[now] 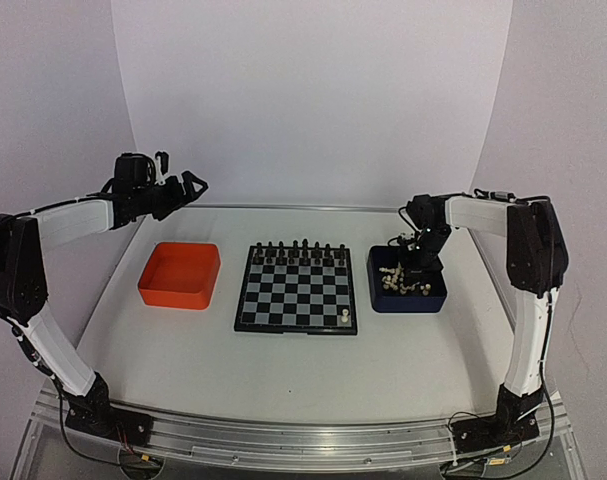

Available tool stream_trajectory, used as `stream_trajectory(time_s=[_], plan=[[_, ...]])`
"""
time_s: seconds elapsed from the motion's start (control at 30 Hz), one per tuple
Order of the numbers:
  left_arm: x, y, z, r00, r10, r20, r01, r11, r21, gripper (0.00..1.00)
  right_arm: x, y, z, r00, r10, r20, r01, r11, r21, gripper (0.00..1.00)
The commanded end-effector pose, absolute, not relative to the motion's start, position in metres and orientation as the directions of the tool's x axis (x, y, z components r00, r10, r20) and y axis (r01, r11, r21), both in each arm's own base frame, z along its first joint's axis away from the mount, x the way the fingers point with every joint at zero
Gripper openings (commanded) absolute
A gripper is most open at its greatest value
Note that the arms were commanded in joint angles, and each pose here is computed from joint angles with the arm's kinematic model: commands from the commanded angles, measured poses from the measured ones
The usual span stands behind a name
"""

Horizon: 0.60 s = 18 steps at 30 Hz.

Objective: Set up the chess pieces on the board
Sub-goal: Pick up the chess piece from the storage box.

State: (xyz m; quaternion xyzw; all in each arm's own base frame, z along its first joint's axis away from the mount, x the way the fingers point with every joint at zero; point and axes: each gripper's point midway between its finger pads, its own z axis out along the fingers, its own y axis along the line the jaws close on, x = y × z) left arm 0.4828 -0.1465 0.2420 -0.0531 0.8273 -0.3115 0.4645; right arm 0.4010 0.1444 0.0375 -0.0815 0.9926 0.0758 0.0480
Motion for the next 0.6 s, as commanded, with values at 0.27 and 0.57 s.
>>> stream_trajectory(time_s=[0.27,0.57], plan=[[0.478,-0.150,0.257,-0.534,-0.393,-0.749,0.234,0.783,-0.577,1.00,0.408,0.159,0.093,-0.965,-0.136,-0.226,-0.183,0.962,0.201,0.00],[0.475,-0.151,0.260,-0.533,-0.399,-0.746,0.235,0.778,-0.583,1.00,0.407,0.158,0.138,-0.950,-0.036,-0.309,-0.102,0.975,0.199,0.00]])
